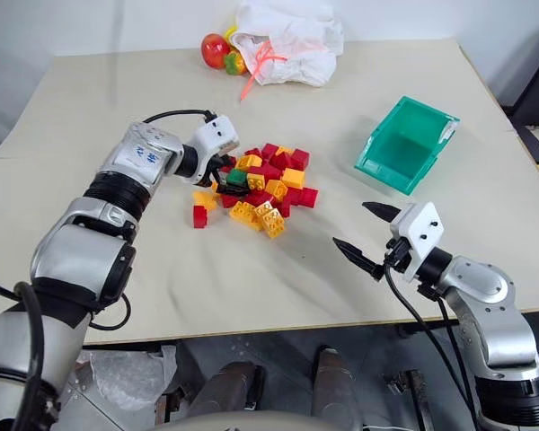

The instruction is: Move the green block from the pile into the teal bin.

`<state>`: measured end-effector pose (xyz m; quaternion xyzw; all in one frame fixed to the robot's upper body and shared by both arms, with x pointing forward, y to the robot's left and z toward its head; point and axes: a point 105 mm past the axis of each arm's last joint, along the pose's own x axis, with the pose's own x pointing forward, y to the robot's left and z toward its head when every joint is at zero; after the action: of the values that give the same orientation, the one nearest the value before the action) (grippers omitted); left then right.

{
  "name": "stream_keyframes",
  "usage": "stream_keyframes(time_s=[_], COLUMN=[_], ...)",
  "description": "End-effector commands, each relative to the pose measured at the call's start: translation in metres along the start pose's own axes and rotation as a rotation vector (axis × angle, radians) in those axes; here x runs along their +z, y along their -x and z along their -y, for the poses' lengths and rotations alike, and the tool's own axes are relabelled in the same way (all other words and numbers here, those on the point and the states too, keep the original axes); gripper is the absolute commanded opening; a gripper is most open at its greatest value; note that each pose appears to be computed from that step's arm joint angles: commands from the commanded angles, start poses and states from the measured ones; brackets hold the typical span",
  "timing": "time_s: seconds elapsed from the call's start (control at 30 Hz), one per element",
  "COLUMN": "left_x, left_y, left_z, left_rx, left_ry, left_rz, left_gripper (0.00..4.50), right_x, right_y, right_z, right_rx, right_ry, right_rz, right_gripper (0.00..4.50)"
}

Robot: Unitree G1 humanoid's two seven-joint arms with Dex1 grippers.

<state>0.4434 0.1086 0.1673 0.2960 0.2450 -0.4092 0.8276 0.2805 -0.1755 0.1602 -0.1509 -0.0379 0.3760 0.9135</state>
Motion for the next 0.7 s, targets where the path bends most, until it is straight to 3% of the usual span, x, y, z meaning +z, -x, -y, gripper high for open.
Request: stream_keyframes(time_s=[0.03, 0.13, 0.3, 0.37, 0.5, 0.7], left_x=[-0.025, -0.023, 0.002, 0.016, 0.027, 0.054], left_y=[0.003, 0.006, 0.035, 0.05, 0.075, 0.069], left_z=[-0.006, -0.01, -0.018, -0.019, -0.017, 0.031], left_rx=[0.03, 0.041, -0.037, -0.085, -0.138, -0.36], left_ry=[0.07, 0.099, 0.209, 0.206, 0.107, -0.09], left_rz=[-0.074, -0.037, 0.206, 0.378, 0.531, 0.621], left_gripper=[3.3, 2.46, 2.45, 2.45, 2.45, 2.45], right_x=[0.012, 0.013, 0.016, 0.016, 0.016, 0.016], right_y=[0.005, 0.005, 0.004, 0.005, 0.01, 0.019], right_z=[0.001, 0.001, 0.006, 0.008, 0.013, 0.023], right_rx=[-0.026, -0.028, -0.035, -0.038, -0.051, -0.076], right_ry=[0.03, 0.03, 0.044, 0.047, 0.058, 0.077], right_rz=[0.039, 0.039, 0.042, 0.042, 0.032, 0.01], right_gripper=[4.5, 4.5, 4.5, 4.5, 4.5, 4.5])
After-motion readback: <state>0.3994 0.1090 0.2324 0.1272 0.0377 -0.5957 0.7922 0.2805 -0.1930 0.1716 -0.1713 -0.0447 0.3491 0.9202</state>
